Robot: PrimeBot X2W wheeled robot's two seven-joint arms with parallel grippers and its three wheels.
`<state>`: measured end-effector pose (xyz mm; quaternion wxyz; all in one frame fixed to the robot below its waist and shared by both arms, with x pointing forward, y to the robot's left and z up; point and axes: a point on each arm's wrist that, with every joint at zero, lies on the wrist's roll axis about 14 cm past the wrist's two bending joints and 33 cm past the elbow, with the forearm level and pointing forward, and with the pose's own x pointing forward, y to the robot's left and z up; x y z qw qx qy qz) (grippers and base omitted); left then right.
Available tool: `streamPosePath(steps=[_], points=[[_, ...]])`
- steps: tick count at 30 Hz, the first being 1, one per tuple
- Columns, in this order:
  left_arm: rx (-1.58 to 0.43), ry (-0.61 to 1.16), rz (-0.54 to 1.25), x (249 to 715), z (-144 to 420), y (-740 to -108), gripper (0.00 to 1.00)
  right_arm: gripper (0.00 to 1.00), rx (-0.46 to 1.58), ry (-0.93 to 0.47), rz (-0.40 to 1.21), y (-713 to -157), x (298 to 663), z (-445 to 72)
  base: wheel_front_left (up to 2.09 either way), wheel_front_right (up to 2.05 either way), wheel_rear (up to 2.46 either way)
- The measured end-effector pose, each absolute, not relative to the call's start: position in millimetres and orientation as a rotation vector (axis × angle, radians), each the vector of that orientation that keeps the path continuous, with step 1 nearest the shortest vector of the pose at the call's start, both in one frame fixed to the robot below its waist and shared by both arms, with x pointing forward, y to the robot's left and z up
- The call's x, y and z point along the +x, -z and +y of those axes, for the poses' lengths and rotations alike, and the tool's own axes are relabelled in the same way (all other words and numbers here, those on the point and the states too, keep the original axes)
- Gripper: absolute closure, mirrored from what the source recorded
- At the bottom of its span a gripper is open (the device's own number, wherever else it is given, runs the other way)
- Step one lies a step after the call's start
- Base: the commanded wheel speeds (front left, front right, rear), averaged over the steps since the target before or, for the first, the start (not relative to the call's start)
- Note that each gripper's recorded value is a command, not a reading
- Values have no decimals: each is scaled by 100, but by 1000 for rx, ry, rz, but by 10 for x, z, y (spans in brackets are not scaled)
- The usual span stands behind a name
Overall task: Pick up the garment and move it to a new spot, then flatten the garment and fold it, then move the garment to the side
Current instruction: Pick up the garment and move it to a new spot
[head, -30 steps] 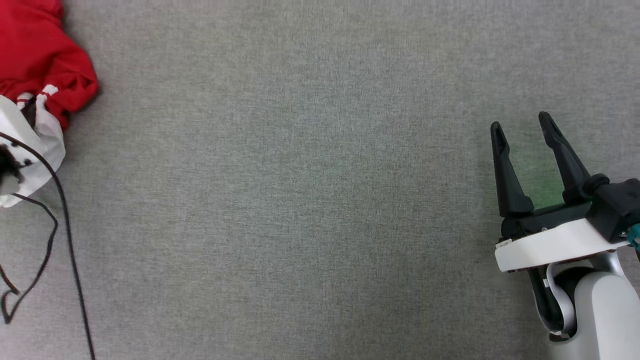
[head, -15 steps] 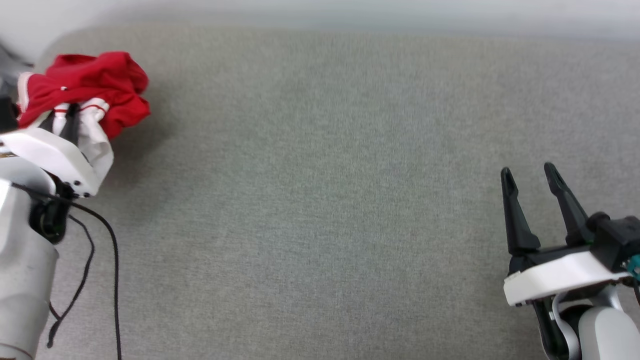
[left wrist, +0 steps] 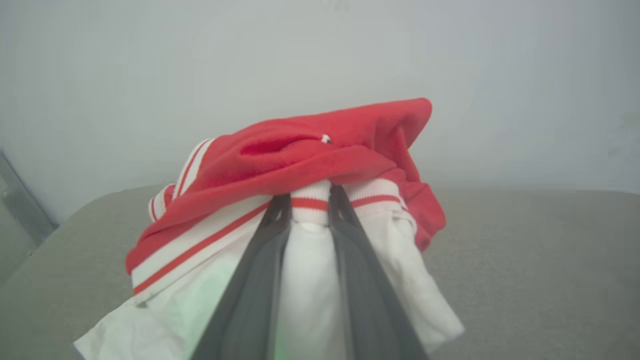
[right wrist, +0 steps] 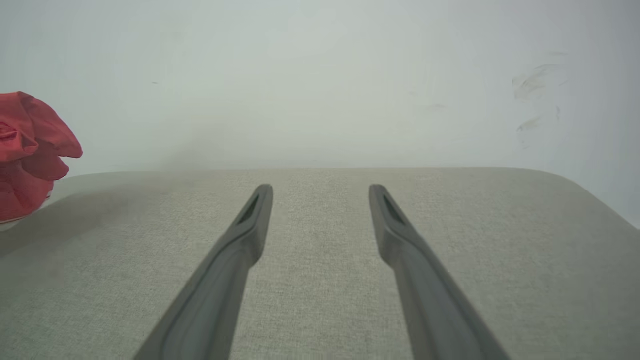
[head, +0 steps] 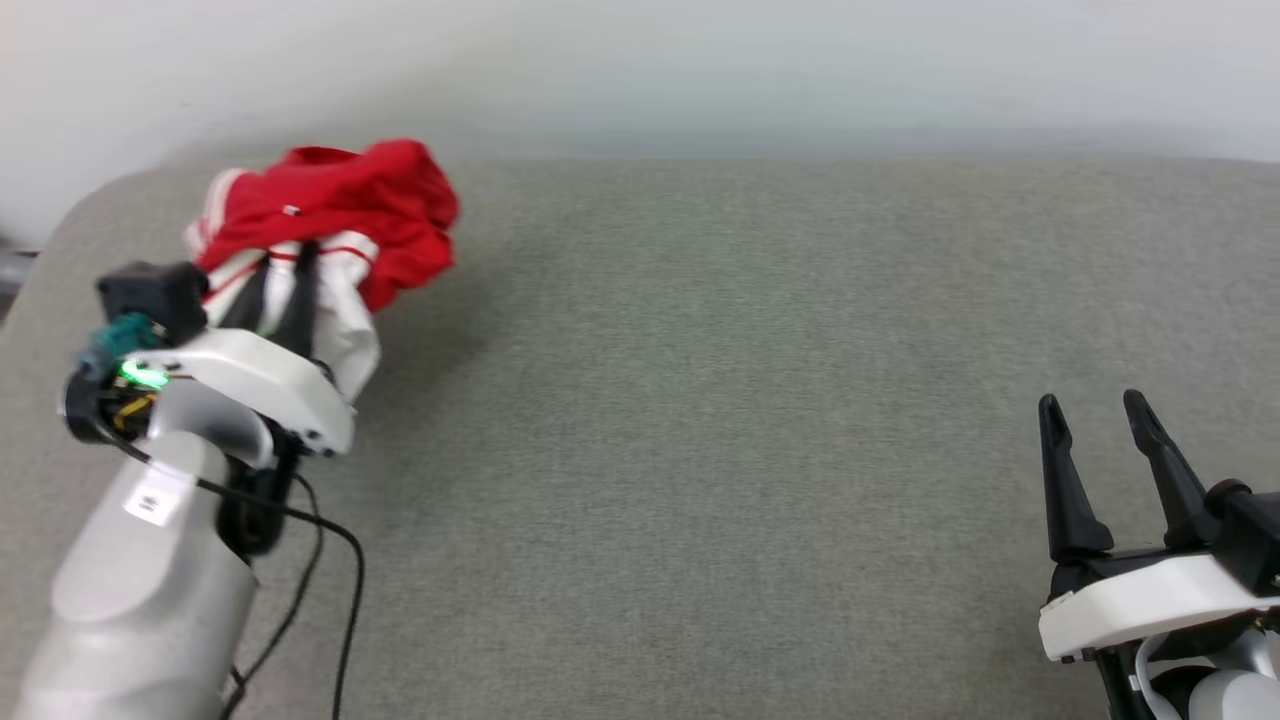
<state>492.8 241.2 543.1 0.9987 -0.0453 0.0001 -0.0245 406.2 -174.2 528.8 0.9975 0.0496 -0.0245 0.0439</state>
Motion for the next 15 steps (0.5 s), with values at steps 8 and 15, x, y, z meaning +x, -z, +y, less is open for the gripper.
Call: streamPosePath(steps=[8, 15], points=[[-121, 321, 44, 4842, 1283, -5266, 100, 0, 79, -6, -53, -5320, 3895, -2027, 0, 0, 0], [-124, 623, 179, 4481, 230, -4947, 100, 0, 78, 56, -42, -5288, 3767, -2227, 0, 0, 0]])
